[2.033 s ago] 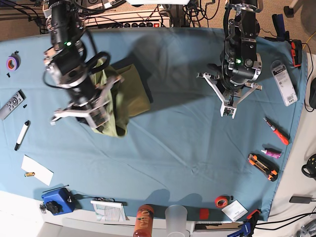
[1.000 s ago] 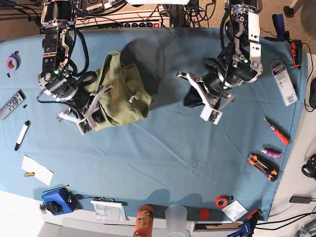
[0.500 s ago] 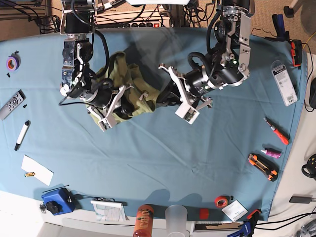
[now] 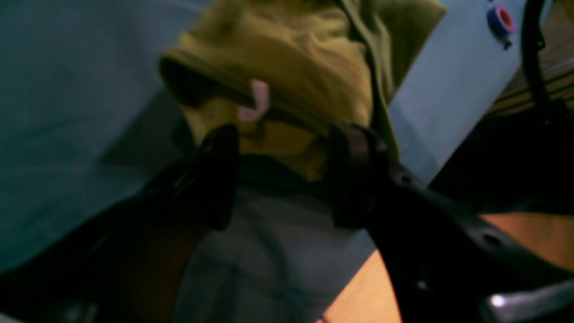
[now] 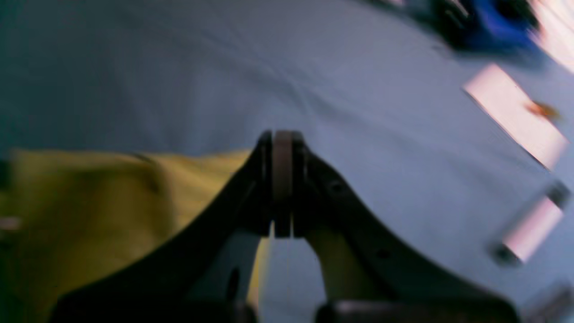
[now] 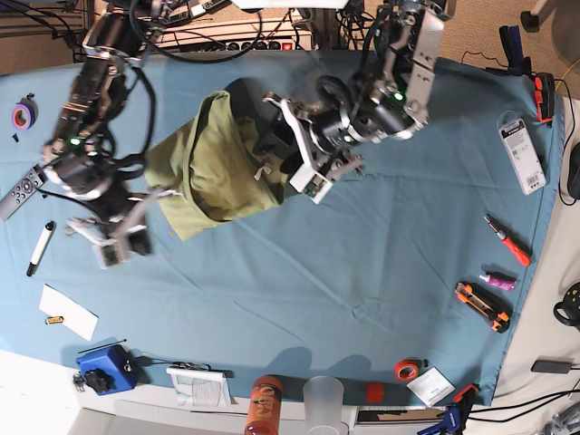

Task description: Layout the t-shirt on the table in an organized manner, then fold the t-shirt properly

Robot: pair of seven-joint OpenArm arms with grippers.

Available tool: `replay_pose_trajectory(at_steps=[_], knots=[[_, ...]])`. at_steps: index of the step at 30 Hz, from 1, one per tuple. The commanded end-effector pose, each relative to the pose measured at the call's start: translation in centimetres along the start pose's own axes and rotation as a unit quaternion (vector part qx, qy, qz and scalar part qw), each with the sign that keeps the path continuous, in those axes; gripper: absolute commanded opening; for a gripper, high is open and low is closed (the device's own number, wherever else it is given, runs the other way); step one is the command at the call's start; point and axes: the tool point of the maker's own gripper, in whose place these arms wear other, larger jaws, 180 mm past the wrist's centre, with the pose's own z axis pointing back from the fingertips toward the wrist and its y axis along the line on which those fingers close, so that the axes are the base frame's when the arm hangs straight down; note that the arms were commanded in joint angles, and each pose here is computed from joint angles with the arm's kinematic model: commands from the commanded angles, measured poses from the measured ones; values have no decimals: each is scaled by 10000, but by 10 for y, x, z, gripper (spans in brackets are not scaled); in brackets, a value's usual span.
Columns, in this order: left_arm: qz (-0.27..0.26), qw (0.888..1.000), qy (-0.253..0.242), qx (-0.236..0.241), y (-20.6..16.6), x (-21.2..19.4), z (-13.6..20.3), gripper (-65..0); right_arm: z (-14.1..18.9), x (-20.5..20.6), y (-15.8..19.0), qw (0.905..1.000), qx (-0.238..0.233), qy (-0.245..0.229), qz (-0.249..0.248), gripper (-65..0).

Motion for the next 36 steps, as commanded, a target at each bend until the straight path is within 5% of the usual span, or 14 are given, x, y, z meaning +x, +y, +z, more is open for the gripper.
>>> replay_pose_trajectory(at_steps=[1,5,11,24,36], knots=[[67,9997,-234,-62,-9,10,0,-324,9,8,-24,9992,-373,-114,72,-650],[627,9977,-161,198,-14,2,-6,-324,30,-14,-75,9921,-1203,307,202,-650],[1407,9896,-219,202,-22,3,-23,-324,42,-35,-87,9881,-1283,687,500,-650],[2379,9708,-57,296,-20,-7,-52,-326,30,-73,-69,9881,-907,1182,373,-650],[2573,9660,60,262,-14,-8,-65,-329,-13,-108,7,9822,188,1637,897,-650]])
